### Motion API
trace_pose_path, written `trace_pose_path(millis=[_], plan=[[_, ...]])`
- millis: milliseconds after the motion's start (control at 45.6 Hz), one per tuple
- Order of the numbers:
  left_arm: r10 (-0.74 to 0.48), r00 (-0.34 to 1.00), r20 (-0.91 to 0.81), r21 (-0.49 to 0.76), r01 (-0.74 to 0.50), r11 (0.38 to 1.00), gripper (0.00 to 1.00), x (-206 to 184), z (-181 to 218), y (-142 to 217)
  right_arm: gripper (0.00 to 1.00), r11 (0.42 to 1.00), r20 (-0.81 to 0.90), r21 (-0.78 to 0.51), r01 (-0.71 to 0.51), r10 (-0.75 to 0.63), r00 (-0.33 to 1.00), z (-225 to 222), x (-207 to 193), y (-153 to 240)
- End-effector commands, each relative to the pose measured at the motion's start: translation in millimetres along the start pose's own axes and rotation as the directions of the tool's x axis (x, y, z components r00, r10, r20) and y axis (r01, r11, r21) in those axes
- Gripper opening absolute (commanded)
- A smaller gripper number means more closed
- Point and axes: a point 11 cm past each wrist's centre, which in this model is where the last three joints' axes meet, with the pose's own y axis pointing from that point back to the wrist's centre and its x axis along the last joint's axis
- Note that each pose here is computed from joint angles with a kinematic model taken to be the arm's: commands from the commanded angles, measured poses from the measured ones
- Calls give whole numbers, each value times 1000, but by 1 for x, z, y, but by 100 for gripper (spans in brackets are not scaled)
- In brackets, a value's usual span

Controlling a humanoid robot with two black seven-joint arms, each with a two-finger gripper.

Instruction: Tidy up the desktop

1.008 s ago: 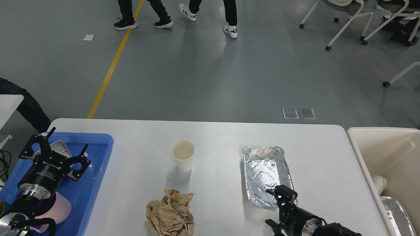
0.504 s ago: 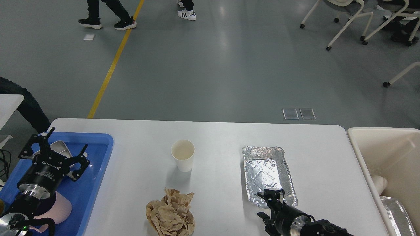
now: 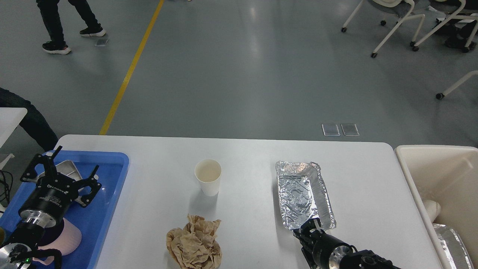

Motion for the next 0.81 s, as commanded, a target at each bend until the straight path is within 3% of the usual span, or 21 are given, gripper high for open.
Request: trace_pose_path(millis=[0,153,372,613,789], plan=[[0,1000,0,0,0,1000,97,0,0,0,0,1000,-13,8,28,-28,1000,-3,-6,4],[0,1000,8,-1,0,1000,97,0,3,0,0,997,-143,15,71,-69,987,-23,-3,21],[0,1000,28,-6,1,1000,97,1,10,0,0,994,-394,11,109,-96,914,-72,36,63],[5,999,53,-9,-4,1000,97,1,19,0,0,981,-656,-94,171,-190,730,-129,70,115],[21,998,53,-8,-21,1000,97,3,18,0,0,957,-760,-195,214,-286,584,-147,61,117]])
